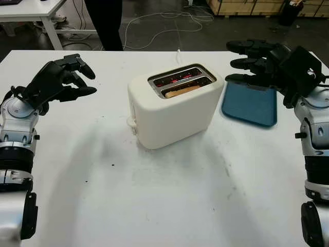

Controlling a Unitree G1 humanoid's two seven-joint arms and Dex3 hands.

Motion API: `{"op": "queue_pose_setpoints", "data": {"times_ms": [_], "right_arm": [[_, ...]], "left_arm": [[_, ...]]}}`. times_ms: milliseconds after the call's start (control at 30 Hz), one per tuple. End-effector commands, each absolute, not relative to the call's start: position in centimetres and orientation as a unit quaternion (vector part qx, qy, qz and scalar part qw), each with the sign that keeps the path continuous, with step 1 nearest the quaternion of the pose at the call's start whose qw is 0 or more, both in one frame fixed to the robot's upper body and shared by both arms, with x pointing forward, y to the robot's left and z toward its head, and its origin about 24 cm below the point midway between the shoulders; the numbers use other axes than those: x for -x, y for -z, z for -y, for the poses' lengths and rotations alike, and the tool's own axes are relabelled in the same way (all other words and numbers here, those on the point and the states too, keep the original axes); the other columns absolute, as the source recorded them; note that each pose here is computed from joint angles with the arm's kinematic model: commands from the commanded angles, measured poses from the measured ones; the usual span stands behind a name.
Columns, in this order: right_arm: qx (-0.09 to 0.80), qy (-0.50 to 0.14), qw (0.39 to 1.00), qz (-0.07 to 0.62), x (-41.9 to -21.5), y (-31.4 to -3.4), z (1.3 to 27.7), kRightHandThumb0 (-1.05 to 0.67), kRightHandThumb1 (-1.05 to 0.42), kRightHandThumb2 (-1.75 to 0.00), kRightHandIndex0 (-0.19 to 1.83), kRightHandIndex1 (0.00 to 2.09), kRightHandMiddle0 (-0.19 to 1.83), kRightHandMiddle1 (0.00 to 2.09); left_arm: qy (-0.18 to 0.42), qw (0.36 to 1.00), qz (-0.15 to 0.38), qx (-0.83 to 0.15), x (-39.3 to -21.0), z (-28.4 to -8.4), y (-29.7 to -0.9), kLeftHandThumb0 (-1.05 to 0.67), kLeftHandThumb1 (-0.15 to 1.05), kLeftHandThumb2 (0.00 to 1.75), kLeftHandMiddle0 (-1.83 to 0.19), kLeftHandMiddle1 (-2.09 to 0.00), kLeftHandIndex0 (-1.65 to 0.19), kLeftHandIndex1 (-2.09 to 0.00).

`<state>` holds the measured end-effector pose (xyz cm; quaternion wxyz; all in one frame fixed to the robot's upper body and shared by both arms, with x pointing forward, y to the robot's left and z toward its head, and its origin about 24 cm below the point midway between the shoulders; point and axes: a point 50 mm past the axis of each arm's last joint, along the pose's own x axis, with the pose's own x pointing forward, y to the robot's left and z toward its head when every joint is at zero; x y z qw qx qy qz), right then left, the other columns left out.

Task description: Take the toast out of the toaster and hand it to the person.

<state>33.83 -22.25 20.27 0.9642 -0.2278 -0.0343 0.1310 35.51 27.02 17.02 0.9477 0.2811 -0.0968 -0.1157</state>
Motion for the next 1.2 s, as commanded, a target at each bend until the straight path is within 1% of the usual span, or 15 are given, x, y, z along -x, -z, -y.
{"op": "queue_pose_setpoints", "data": {"times_ms": [0,233,333,500,600,800,1033,1100,1167], "right_arm": [[0.225,-0.130,0.965,0.040,-33.83,-20.37,22.37,-0.45,-0.76,0.00,0.17,0.61,0.48,0.01],[0.227,-0.132,0.964,0.041,-33.81,-20.38,22.44,-0.44,-0.76,0.00,0.18,0.61,0.48,0.01],[0.231,-0.132,0.963,0.041,-33.86,-20.46,22.40,-0.46,-0.76,0.00,0.18,0.60,0.48,0.00],[0.228,-0.130,0.964,0.040,-33.89,-20.62,22.23,-0.38,-0.77,0.00,0.18,0.60,0.48,0.00],[0.233,-0.131,0.963,0.040,-33.97,-20.65,22.16,-0.37,-0.77,0.00,0.18,0.60,0.48,0.00],[0.229,-0.133,0.963,0.042,-34.04,-20.65,22.14,-0.34,-0.77,0.00,0.17,0.61,0.48,0.00],[0.237,-0.130,0.962,0.042,-34.00,-20.72,22.15,-0.37,-0.77,0.00,0.19,0.62,0.49,0.01],[0.239,-0.129,0.962,0.041,-34.01,-20.75,22.14,-0.33,-0.78,0.00,0.18,0.61,0.49,0.01],[0.239,-0.129,0.962,0.042,-33.99,-20.79,22.12,-0.33,-0.78,0.00,0.18,0.61,0.49,0.01]], "left_arm": [[0.111,0.945,0.110,-0.288,-35.69,-26.92,-17.78,-1.05,0.84,0.00,-0.33,-1.64,-0.37,-1.53],[0.115,0.943,0.111,-0.291,-35.67,-26.95,-17.74,-1.05,0.86,0.01,-0.33,-1.63,-0.36,-1.52],[0.111,0.947,0.107,-0.282,-35.72,-27.00,-17.76,-1.05,0.83,0.00,-0.34,-1.62,-0.39,-1.50],[0.112,0.944,0.110,-0.291,-35.66,-26.95,-17.82,-1.05,0.85,0.01,-0.33,-1.62,-0.37,-1.51],[0.113,0.946,0.110,-0.284,-35.68,-26.98,-17.84,-1.05,0.84,0.00,-0.33,-1.62,-0.36,-1.51],[0.112,0.945,0.111,-0.287,-35.66,-27.01,-17.88,-1.05,0.84,0.00,-0.33,-1.62,-0.37,-1.50],[0.114,0.946,0.113,-0.282,-35.65,-27.03,-17.87,-1.05,0.84,0.00,-0.33,-1.61,-0.37,-1.49],[0.115,0.943,0.115,-0.291,-35.65,-27.00,-17.94,-1.05,0.85,0.01,-0.33,-1.62,-0.36,-1.50],[0.116,0.944,0.114,-0.287,-35.68,-26.97,-17.95,-1.05,0.85,0.01,-0.33,-1.62,-0.36,-1.52]]}}
